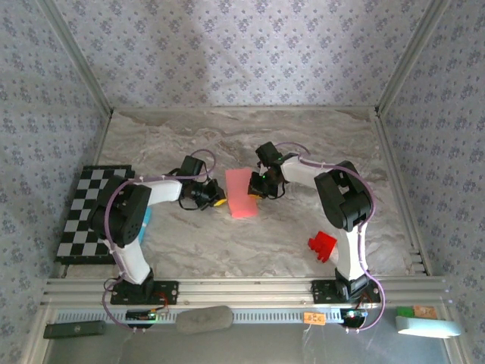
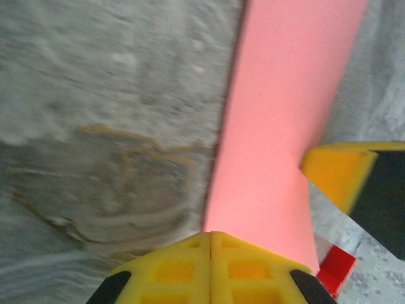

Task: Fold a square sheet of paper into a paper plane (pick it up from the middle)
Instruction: First fold the square sheet of paper in half at the center of the table.

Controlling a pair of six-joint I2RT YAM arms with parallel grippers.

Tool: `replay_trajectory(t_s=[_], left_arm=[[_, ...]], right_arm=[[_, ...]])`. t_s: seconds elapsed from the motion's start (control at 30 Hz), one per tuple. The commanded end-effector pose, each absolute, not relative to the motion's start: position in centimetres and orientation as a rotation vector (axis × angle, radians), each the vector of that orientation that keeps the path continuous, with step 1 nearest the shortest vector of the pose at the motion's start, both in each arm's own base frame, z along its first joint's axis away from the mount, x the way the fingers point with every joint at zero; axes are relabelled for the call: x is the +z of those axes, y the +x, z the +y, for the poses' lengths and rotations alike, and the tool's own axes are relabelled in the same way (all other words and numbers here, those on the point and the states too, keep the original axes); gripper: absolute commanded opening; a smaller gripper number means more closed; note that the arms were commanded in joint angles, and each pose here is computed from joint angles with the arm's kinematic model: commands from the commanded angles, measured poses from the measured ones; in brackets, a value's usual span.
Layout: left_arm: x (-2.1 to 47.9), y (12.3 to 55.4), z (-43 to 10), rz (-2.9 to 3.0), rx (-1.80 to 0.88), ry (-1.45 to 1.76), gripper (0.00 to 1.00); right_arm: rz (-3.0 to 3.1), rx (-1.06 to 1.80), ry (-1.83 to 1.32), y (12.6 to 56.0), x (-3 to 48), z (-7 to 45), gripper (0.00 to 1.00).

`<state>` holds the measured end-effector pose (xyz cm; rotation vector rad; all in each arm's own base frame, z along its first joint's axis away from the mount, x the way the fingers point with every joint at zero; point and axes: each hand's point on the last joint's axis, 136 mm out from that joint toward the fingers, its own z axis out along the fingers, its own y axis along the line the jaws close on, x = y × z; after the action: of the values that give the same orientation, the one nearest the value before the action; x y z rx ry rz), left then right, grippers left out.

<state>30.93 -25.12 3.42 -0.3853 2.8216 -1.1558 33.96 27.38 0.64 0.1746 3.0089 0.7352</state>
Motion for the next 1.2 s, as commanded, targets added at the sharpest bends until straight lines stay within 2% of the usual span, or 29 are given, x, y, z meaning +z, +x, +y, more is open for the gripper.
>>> replay_trajectory(t_s=[0.0, 0.27, 0.6, 0.73, 0.93, 1.03, 1.17], left_arm=[[6.7, 31.1, -27.9, 2.757, -1.269, -0.269, 0.07], [2.5, 29.5, -29.3, 2.886, -1.215, -0.345, 0.07], [-1.8, 24.9, -23.5, 3.011, -1.068, -0.449, 0.07], [0.3, 24.3, -22.5, 2.979, -1.077, -0.445, 0.07], [6.7, 28.2, -25.9, 2.776, -1.215, -0.339, 0.08], [7.0, 29.4, -27.9, 2.771, -1.238, -0.303, 0.08], [4.9, 29.3, -29.0, 2.858, -1.149, -0.303, 0.07]], right_arm=[[3.26, 0.164, 0.341, 28.8, -7.9, 19.2, 0.12], [3.265, 0.173, 0.348, 28.7, -8.1, 19.3, 0.12], [3.275, 0.154, 0.338, 28.6, -8.5, 18.8, 0.12], [3.273, 0.142, 0.336, 28.6, -8.5, 18.6, 0.12], [3.267, 0.147, 0.343, 28.7, -8.4, 18.7, 0.12], [3.267, 0.15, 0.341, 28.6, -8.5, 18.8, 0.12], [3.265, 0.149, 0.341, 28.6, -8.5, 18.8, 0.12]])
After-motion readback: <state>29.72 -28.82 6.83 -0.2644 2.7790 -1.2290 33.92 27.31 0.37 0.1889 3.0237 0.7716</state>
